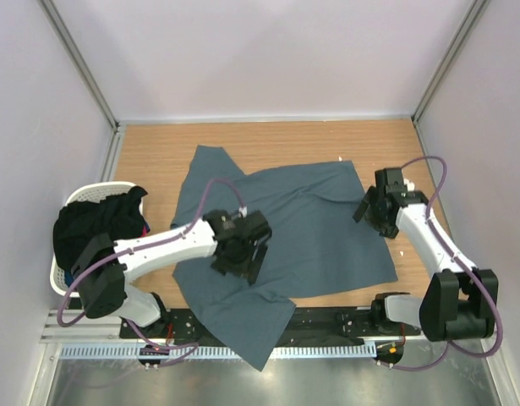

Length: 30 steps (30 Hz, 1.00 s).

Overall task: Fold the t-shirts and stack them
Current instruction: Flatten the tshirt out

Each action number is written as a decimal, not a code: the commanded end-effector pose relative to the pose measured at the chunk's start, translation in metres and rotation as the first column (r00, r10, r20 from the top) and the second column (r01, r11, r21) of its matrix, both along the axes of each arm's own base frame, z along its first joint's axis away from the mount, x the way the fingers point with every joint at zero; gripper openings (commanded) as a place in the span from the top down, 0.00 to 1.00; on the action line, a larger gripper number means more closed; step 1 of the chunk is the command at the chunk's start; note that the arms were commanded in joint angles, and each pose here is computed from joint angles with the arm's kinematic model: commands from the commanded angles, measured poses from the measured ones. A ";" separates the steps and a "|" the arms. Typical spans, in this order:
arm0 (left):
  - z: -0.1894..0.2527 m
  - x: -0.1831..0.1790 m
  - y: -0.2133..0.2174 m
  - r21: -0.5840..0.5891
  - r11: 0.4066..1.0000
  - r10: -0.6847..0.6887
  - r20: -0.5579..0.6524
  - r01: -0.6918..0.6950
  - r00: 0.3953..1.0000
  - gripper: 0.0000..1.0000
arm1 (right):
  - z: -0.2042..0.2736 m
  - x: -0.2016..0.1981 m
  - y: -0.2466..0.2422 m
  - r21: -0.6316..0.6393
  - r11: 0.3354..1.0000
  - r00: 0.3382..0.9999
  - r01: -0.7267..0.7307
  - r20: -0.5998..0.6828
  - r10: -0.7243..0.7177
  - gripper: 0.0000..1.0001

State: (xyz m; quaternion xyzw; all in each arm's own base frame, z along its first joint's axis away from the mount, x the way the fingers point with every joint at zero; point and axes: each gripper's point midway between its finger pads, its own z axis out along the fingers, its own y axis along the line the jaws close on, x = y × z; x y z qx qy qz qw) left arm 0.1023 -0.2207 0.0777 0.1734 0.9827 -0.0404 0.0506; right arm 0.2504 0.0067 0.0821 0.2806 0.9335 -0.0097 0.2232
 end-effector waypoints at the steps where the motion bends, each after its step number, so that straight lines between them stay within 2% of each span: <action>1: 0.045 0.062 -0.003 -0.074 0.997 0.043 0.138 -0.033 0.989 0.22 | 0.060 0.071 0.002 -0.015 0.999 0.977 -0.033 0.208 0.036 0.22; 3: 0.065 0.100 -0.007 -0.131 0.987 0.114 0.191 -0.089 0.975 0.21 | 0.062 0.100 0.001 -0.032 0.999 0.974 -0.034 0.223 0.041 0.22; 4: 0.072 0.127 0.005 -0.156 0.973 0.200 0.210 -0.169 0.957 0.20 | 0.084 0.127 0.001 -0.037 0.999 0.953 -0.027 0.301 0.037 0.22; 5: 0.073 0.147 0.005 -0.176 0.964 0.237 0.227 -0.199 0.945 0.20 | 0.089 0.142 0.000 -0.042 0.999 0.946 -0.032 0.322 0.044 0.23; 6: 0.090 0.171 0.002 -0.216 0.950 0.279 0.265 -0.225 0.923 0.19 | 0.072 0.160 0.000 -0.048 0.998 0.956 -0.033 0.291 0.045 0.22; 7: 0.096 0.198 0.017 -0.230 0.929 0.349 0.288 -0.289 0.892 0.18 | 0.095 0.188 0.000 -0.050 0.998 0.931 -0.027 0.362 0.043 0.23; 8: 0.100 0.216 0.026 -0.224 0.919 0.383 0.320 -0.324 0.866 0.17 | 0.092 0.204 -0.003 -0.052 0.998 0.931 -0.030 0.362 0.046 0.23; 9: 0.108 0.243 0.026 -0.234 0.906 0.416 0.347 -0.352 0.841 0.16 | 0.070 0.221 -0.002 -0.049 0.998 0.946 -0.042 0.320 0.055 0.23; 10: 0.110 0.265 0.042 -0.235 0.886 0.462 0.370 -0.400 0.806 0.15 | 0.084 0.247 -0.001 -0.044 0.998 0.930 -0.049 0.361 0.062 0.24; 13: 0.106 0.324 0.060 -0.242 0.839 0.544 0.398 -0.488 0.738 0.16 | 0.067 0.288 -0.004 -0.041 0.997 0.938 -0.071 0.337 0.081 0.27; 14: 0.104 0.342 0.081 -0.245 0.808 0.588 0.400 -0.536 0.703 0.17 | 0.064 0.295 -0.002 -0.036 0.996 0.937 -0.083 0.339 0.090 0.27; 17: 0.087 0.393 0.107 -0.262 0.763 0.642 0.422 -0.591 0.641 0.19 | 0.047 0.314 0.004 -0.023 0.993 0.936 -0.113 0.333 0.115 0.29; 22: 0.067 0.459 0.132 -0.309 0.715 0.690 0.462 -0.627 0.558 0.23 | 0.019 0.323 0.009 -0.018 0.987 0.936 -0.159 0.317 0.156 0.30; 25: 0.059 0.491 0.138 -0.347 0.705 0.699 0.489 -0.618 0.522 0.25 | 0.006 0.324 0.009 0.000 0.988 0.947 -0.153 0.284 0.147 0.31; 30: 0.029 0.514 0.145 -0.324 0.742 0.656 0.531 -0.587 0.536 0.31 | 0.007 0.327 0.019 0.041 0.983 0.940 -0.180 0.302 0.159 0.33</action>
